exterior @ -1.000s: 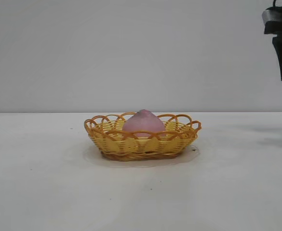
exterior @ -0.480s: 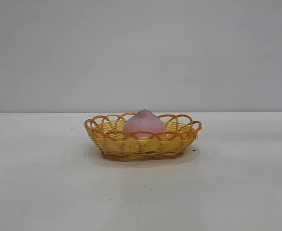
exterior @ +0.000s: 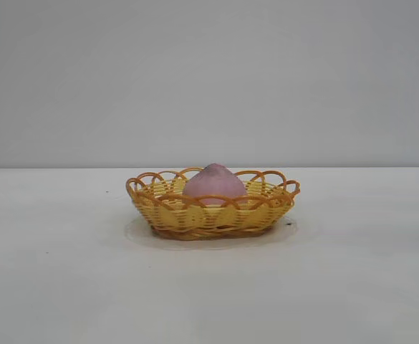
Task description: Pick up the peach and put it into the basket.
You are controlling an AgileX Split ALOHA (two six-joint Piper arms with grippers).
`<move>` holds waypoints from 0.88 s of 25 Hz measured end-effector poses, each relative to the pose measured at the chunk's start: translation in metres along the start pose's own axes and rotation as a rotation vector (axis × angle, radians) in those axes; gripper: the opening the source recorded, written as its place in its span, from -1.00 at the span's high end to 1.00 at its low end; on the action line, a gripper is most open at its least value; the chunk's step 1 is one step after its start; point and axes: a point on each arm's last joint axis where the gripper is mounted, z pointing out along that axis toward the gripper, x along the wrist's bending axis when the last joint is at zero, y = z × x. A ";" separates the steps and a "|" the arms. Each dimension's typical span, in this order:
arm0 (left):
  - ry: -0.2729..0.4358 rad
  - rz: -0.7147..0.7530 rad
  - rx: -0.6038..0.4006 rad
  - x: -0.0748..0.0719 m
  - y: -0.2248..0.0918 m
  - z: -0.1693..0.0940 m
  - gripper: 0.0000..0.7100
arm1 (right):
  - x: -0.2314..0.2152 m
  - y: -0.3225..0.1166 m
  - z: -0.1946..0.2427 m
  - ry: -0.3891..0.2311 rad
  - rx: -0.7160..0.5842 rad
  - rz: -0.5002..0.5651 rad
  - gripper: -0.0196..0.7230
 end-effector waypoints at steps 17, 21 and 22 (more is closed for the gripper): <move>0.000 0.000 0.000 0.000 0.000 0.000 -0.49 | 0.003 -0.098 -0.010 -0.009 -0.326 -0.026 -0.43; 0.000 0.000 0.000 0.000 0.000 0.000 -0.49 | 0.005 -0.110 -0.019 -0.011 -0.425 -0.036 -0.43; 0.000 0.000 0.000 0.000 0.000 0.000 -0.49 | 0.005 -0.113 -0.021 -0.012 -0.454 -0.038 -0.43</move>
